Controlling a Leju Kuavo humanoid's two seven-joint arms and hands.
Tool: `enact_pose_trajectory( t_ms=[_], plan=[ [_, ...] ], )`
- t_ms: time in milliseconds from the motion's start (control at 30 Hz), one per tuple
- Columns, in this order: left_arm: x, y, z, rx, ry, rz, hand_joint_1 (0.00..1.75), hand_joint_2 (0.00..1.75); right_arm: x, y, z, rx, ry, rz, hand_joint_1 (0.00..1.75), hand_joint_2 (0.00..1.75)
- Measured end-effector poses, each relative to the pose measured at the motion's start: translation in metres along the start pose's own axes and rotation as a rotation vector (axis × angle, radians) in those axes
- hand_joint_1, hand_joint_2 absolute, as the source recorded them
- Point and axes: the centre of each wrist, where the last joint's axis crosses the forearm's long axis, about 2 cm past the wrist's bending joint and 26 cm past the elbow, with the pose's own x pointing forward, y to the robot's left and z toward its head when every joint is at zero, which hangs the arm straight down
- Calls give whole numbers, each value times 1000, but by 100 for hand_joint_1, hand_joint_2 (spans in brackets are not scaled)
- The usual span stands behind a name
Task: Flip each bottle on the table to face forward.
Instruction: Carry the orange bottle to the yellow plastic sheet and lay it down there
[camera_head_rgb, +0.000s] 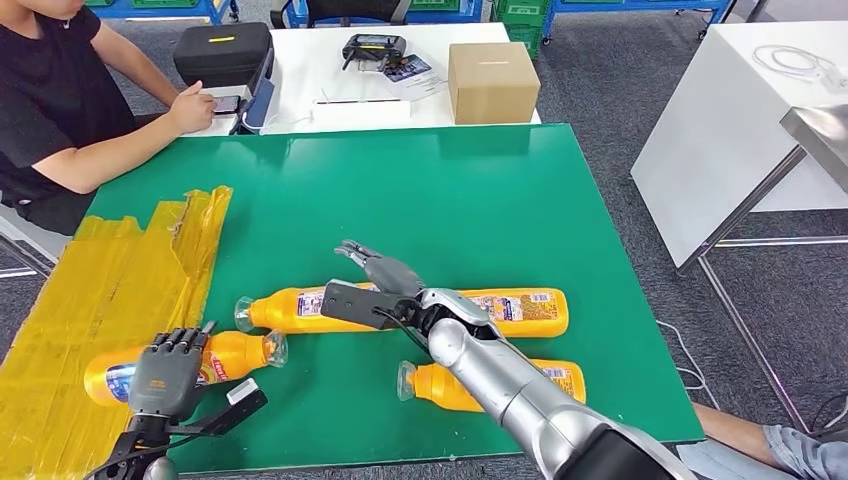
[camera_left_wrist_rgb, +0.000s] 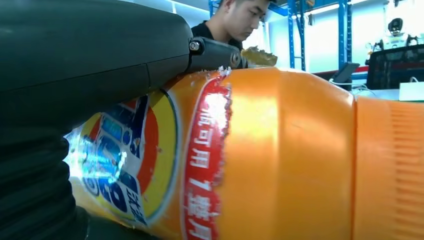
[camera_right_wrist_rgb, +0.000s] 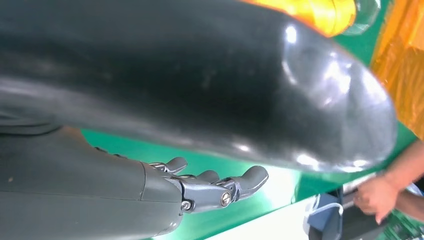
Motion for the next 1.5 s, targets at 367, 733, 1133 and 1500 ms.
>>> enact_pose_trajectory(
  t_ms=[367, 733, 1133, 1500],
  plan=[
    [-21, -2, -14, -99, -70, 51, 0, 0, 6, 3, -13, 142, 71, 115, 0, 175],
    [-27, -3, -16, -75, -120, 252, 0, 0, 10, 11, -20, 165, 138, 214, 0, 175],
    [-10, 8, -14, 23, -132, 650, 0, 0, 7, 16, -20, 61, 248, 415, 0, 175],
    [-6, 16, -15, 64, -162, 910, 0, 0, 2, 20, -19, 86, 278, 451, 0, 175]
  ],
)
